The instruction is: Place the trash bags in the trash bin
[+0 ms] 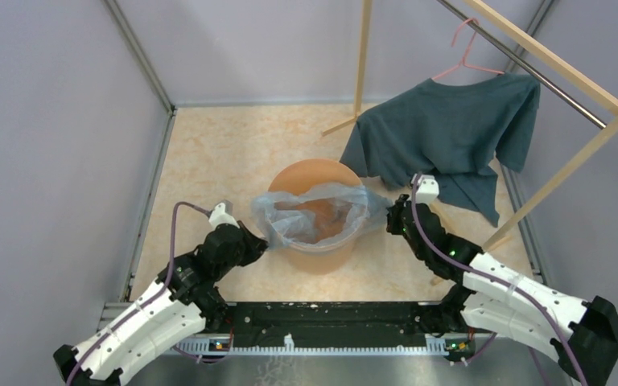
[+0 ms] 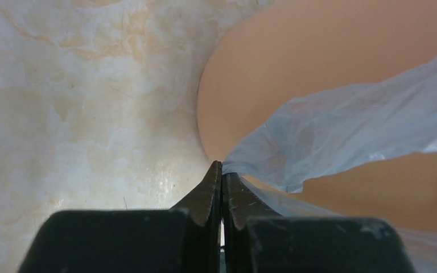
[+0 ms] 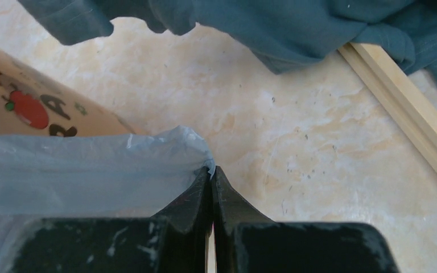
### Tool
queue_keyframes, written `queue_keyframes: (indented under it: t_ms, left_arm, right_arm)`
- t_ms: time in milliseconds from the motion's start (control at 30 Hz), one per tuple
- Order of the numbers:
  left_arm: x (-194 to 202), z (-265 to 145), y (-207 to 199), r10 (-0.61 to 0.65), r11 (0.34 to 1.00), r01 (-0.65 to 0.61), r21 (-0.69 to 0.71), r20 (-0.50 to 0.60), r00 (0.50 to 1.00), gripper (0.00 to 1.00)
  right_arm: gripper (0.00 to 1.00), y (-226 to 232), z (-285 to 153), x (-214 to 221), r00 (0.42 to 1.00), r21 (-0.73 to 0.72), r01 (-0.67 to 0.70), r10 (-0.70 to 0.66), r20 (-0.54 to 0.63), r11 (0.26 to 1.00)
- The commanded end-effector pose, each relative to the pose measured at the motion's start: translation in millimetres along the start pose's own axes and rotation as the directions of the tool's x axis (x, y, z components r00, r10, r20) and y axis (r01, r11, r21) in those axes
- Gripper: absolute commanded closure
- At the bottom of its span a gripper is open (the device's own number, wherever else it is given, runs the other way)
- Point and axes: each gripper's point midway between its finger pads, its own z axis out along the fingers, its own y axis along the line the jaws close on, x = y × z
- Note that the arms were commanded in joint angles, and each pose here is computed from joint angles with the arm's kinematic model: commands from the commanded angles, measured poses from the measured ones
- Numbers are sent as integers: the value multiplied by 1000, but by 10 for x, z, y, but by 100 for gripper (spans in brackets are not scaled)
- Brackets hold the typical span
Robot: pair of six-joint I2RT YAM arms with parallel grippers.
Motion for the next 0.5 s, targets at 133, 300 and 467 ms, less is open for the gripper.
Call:
queue_keyframes:
  t_ms: [133,300,467]
  left_arm:
    - [-268,41,-29,55,994,-47,-95,79,995,84]
    - [-395,-338,-100,-6,996,13,-90,77,997,49]
    - [-533,-625,-273,-80,994,67,89,147,986,30]
  right_arm:
    - [89,170,100,-223,995,-73,99,-96,42,992]
    - [71,200,-234,-266,994,-154,102,-106,-15,983]
    - [50,201,-578,-418,999,-216,48,-52,-9,975]
